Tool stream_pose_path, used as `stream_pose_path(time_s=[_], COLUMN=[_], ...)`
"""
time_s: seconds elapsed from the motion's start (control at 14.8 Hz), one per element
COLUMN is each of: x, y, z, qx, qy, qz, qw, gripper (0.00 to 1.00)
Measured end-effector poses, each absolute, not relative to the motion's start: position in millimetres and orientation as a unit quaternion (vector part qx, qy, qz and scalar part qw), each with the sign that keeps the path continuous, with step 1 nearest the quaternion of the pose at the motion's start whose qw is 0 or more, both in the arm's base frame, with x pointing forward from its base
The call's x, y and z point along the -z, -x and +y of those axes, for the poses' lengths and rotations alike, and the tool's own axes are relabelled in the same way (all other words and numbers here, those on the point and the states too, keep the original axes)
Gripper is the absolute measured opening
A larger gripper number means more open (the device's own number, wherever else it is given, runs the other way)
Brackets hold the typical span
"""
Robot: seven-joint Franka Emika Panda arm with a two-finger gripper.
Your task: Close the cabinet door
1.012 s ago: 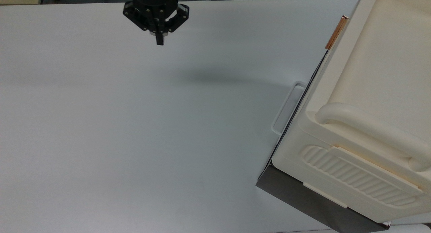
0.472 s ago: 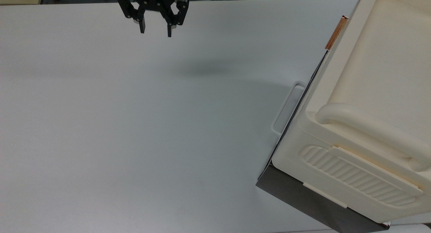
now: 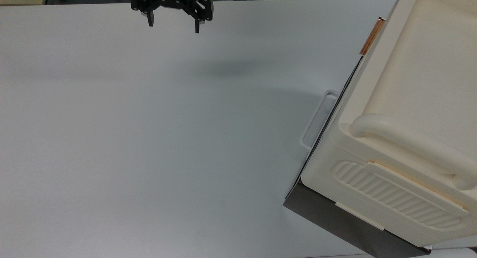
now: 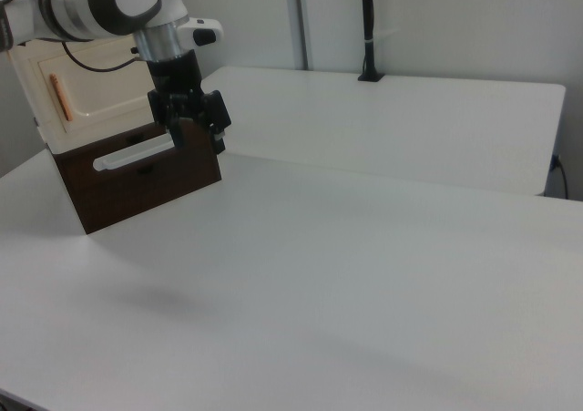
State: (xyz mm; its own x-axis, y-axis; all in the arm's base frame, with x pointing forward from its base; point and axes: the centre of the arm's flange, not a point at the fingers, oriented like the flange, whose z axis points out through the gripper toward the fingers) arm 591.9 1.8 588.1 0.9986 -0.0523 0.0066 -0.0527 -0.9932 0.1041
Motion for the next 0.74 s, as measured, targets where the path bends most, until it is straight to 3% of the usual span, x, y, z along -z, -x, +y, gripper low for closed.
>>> stream_pose_path(time_s=[0.74], x=[-589.4], y=[-584.5], z=[3.8], qx=[0.016], qy=[-0.998], qz=[-0.026], qw=[0.053], gripper=[1.00])
